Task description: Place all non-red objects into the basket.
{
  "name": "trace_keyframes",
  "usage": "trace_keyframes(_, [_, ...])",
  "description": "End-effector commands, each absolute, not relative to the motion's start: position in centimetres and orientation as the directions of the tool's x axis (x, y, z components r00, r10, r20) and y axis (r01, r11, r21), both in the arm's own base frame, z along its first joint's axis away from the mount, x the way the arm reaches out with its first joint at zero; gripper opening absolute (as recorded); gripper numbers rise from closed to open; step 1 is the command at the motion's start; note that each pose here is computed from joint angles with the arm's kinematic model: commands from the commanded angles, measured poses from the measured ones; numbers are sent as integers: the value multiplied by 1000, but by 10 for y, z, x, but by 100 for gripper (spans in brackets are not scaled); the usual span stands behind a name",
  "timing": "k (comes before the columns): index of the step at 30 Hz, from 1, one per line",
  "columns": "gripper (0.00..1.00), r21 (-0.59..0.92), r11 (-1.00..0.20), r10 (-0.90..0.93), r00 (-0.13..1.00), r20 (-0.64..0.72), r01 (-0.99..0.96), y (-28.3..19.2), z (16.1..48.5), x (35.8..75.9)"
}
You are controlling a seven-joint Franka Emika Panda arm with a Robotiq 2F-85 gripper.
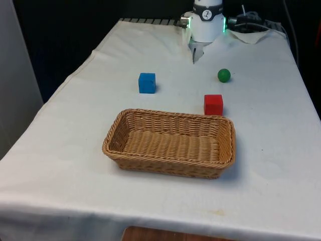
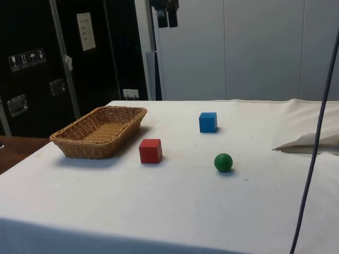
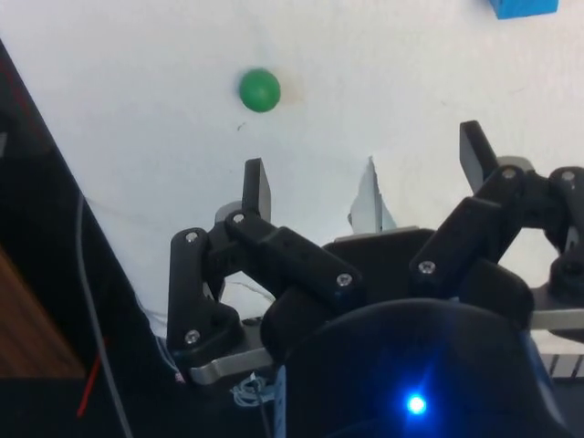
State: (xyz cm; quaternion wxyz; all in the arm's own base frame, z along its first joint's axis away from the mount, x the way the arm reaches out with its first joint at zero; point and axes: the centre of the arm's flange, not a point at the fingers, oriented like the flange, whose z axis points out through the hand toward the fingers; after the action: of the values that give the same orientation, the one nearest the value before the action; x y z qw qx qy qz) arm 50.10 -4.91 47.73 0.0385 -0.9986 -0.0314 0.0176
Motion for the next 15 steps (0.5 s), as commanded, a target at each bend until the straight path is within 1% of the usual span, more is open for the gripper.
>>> trace_keyframes(1, [100,-68,-995,69,997,-21,67,-52,476,498])
trace_keyframes(15, [100,-10,-994,111,993,-45,111,-67,469,489])
